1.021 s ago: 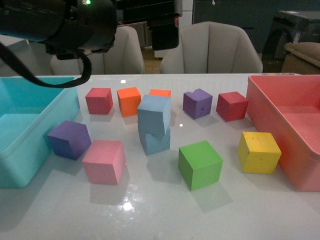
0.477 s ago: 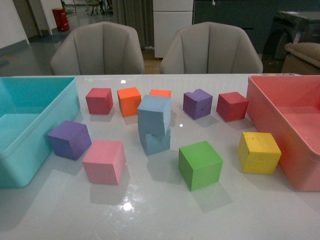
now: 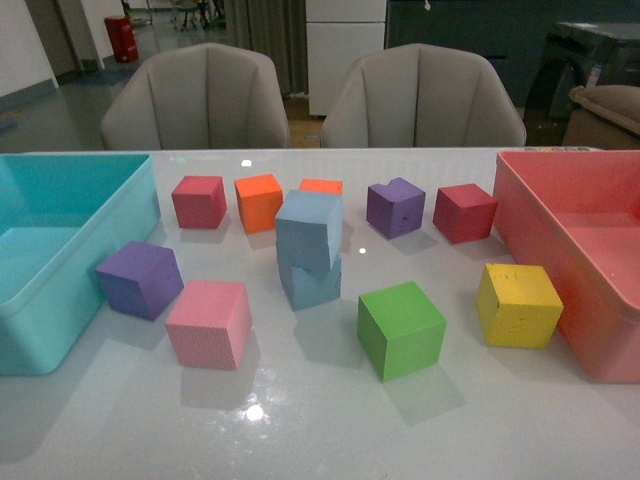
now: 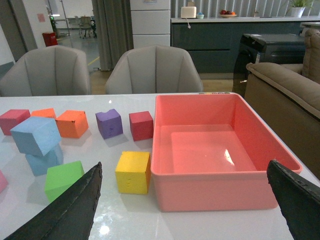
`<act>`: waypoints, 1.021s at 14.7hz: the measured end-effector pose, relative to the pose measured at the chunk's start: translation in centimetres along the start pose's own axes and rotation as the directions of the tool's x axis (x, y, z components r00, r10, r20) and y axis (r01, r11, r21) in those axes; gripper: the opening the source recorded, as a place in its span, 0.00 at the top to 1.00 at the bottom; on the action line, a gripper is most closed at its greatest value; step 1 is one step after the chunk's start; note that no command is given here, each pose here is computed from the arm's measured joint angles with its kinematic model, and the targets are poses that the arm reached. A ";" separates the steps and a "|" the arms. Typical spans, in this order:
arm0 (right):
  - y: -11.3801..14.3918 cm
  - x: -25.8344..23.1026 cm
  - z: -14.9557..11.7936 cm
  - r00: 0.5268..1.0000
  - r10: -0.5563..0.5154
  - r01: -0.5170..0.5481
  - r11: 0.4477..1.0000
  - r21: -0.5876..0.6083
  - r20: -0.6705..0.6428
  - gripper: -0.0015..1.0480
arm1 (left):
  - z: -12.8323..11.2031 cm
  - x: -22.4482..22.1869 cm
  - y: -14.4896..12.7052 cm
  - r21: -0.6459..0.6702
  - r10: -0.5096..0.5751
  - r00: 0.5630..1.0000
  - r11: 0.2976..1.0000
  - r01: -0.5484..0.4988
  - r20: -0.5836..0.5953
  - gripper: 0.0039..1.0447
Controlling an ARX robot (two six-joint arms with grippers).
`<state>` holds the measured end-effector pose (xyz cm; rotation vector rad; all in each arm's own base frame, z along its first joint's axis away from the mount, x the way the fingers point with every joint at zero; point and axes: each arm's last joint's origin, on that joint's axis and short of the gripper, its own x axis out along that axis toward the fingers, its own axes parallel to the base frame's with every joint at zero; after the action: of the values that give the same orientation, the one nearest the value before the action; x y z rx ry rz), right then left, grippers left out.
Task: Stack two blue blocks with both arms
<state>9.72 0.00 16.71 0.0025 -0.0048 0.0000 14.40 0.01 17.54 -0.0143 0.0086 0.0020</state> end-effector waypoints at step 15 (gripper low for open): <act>0.0 0.0 0.0 1.000 0.000 0.000 1.000 0.000 0.000 0.06 | -0.6 -3.2 0.0 0.000 -0.004 1.000 1.000 0.004 0.020 0.99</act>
<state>9.72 0.00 16.71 0.0025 -0.0048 0.0000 11.15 -0.02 17.00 -0.0143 -0.0112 -0.0020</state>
